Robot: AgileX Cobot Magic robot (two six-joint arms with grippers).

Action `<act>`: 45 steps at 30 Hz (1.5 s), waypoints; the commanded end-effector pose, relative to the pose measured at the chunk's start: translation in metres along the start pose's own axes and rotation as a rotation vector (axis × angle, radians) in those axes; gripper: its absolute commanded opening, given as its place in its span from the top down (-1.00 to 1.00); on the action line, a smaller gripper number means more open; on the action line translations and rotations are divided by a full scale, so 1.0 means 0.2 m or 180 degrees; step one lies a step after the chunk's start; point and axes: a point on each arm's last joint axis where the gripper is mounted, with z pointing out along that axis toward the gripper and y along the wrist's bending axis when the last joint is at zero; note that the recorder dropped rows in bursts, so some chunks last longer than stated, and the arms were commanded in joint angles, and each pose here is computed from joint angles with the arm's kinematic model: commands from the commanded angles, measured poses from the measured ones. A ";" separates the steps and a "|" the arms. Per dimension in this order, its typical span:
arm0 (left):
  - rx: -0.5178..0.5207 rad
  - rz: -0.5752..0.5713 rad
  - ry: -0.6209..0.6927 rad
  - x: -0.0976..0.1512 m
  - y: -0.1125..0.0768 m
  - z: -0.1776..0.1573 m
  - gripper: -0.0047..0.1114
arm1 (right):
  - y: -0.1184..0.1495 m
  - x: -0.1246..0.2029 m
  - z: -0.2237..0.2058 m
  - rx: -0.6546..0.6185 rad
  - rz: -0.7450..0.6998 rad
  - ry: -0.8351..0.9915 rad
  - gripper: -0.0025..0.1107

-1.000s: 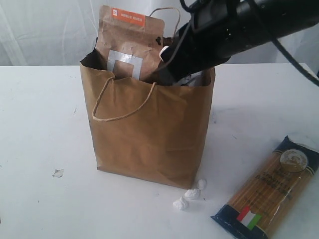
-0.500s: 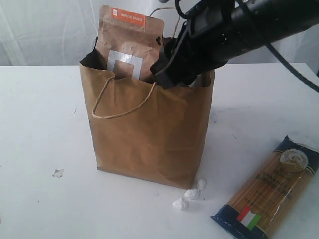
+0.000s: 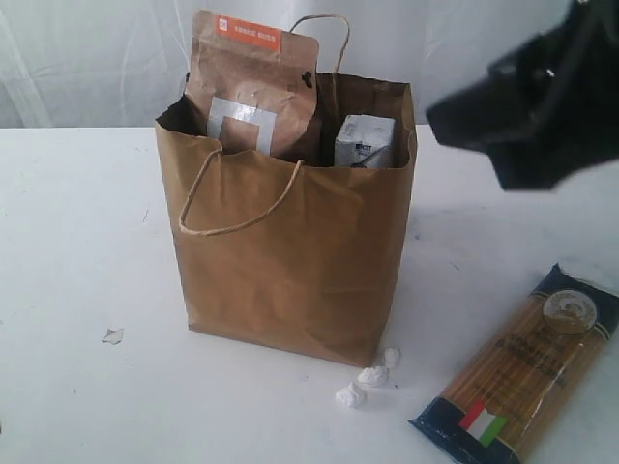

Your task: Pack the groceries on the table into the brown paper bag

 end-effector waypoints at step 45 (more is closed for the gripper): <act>-0.0003 -0.0049 -0.0001 0.01 0.00 0.00 0.92 | -0.01 0.89 1.09 -0.0542 -0.2102 0.1461 0.00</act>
